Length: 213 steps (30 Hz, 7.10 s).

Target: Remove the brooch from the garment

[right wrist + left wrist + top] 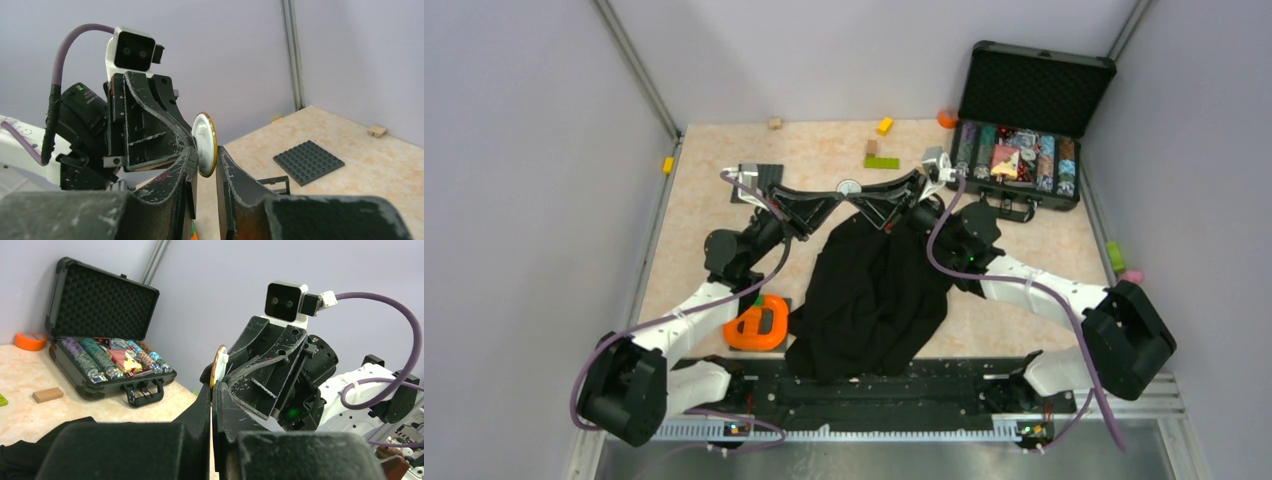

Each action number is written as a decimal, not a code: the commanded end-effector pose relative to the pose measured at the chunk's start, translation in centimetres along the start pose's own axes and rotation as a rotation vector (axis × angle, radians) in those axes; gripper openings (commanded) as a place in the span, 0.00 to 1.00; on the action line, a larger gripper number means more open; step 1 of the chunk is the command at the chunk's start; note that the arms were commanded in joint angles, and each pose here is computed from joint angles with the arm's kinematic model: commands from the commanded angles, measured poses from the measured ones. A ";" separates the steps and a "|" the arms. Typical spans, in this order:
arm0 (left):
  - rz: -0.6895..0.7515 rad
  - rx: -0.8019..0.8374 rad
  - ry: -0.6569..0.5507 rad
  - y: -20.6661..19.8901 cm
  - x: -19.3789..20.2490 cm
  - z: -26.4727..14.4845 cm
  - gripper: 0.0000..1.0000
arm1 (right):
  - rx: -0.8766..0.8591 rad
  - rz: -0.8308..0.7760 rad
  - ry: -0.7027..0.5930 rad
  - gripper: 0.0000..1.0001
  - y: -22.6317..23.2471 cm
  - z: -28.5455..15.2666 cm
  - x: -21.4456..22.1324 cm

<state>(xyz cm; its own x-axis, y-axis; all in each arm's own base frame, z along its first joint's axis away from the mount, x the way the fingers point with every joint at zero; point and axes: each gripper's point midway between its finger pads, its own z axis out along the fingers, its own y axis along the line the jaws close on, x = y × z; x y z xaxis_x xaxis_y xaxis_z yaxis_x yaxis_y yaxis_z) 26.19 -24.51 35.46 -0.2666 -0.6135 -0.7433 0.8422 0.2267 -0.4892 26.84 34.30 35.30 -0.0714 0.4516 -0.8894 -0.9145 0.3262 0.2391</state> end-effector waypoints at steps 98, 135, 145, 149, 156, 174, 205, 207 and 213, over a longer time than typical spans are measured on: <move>0.051 -0.050 0.006 -0.1 -2.6 -2.1 0.72 | 0.051 0.322 -0.177 0.00 -2.1 -1.3 -2.7; -0.060 0.226 0.203 -2.5 -0.4 -0.3 0.31 | -0.309 0.432 -0.011 0.00 3.9 -0.7 -1.5; -0.047 0.207 0.225 -2.2 0.0 -0.2 0.00 | -0.296 0.420 0.016 0.00 3.8 -0.2 -0.9; -0.006 0.175 0.224 -2.1 0.1 -0.2 0.00 | -0.211 0.379 0.032 0.04 2.6 0.2 -0.4; 0.042 0.106 0.233 -2.2 0.0 0.0 0.00 | -0.029 0.265 0.070 0.17 0.4 0.4 0.6; 0.070 0.132 0.205 -3.2 0.0 0.0 0.00 | 0.163 0.156 0.082 0.16 -1.8 0.8 1.1; 0.136 0.110 0.110 -3.6 -0.2 -0.5 0.00 | 0.274 0.097 0.074 0.23 -3.7 1.1 2.1; 0.142 0.098 0.120 -3.6 -0.4 -0.4 0.00 | 0.286 0.058 0.103 0.23 -3.8 0.8 2.5; 0.146 0.085 0.136 -3.7 -0.7 -0.1 0.00 | 0.233 -0.060 0.135 0.27 -3.0 0.1 2.4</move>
<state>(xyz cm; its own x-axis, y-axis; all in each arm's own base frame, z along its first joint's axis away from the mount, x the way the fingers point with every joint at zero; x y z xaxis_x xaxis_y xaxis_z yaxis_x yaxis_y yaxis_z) 26.88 -23.67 33.91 -0.2467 -0.5007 -0.8297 0.8177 0.3519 -0.4556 28.47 35.26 33.53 -0.1832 0.4241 -0.8869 -0.8173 0.4357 0.3771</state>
